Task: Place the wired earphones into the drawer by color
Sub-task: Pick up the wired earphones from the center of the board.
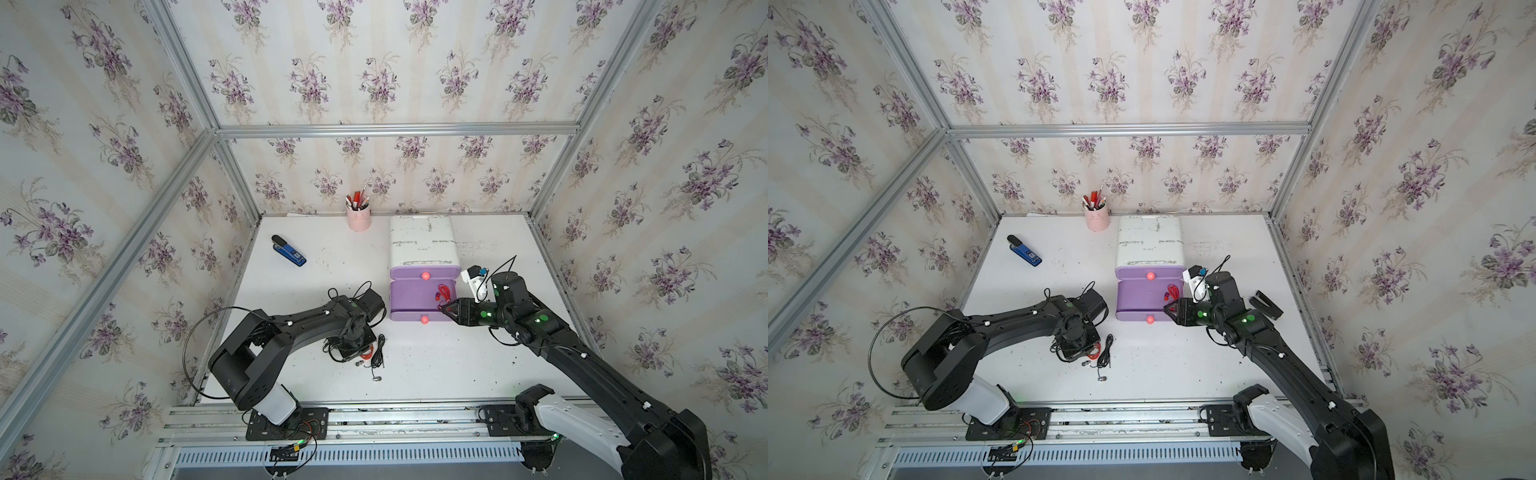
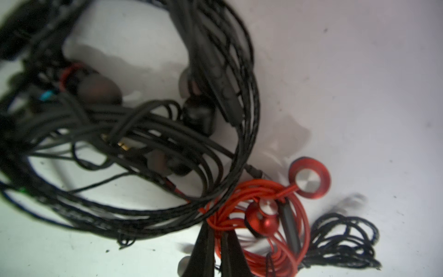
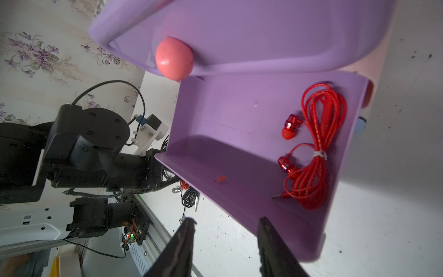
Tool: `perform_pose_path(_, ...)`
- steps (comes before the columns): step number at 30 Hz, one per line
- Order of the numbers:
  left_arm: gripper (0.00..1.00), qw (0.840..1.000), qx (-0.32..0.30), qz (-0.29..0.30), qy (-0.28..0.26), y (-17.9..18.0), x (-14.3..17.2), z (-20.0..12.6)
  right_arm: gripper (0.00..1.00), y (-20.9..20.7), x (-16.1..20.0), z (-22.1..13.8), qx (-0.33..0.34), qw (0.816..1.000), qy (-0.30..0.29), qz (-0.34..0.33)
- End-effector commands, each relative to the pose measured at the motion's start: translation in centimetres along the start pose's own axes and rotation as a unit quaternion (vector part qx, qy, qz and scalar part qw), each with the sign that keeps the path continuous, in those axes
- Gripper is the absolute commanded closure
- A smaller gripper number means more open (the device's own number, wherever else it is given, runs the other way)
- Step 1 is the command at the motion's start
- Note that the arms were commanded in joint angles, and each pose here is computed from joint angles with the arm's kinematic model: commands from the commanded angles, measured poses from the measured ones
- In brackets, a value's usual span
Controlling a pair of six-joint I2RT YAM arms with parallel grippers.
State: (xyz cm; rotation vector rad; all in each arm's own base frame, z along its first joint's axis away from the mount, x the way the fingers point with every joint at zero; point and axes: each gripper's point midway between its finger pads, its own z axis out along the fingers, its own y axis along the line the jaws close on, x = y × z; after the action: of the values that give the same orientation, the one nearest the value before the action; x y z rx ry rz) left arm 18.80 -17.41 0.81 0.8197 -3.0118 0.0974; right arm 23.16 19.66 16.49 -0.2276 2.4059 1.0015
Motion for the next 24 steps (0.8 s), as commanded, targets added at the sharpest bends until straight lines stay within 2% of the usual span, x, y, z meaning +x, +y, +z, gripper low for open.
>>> perform_pose_path(1,0.91,1.000,0.019,0.014,-0.015,-0.8,-0.6,0.2,0.53,-0.1,-0.2,-0.1,0.004,1.000,-0.005,-0.002)
perform_pose_path(8,0.93,0.996,0.058,0.042,-0.045,-1.3,-1.1,-2.5,0.53,0.2,-0.5,-0.1,0.000,1.000,-0.009,0.000)
perform_pose_path(15,0.92,0.987,0.103,0.075,-0.102,-0.6,-1.8,-7.7,0.53,0.8,-1.1,-0.2,-0.012,1.000,-0.016,0.001)
perform_pose_path(24,0.94,0.975,0.152,0.107,-0.125,-0.6,-1.4,-11.8,0.53,2.7,-2.9,-0.6,-0.042,0.999,-0.030,-0.005)
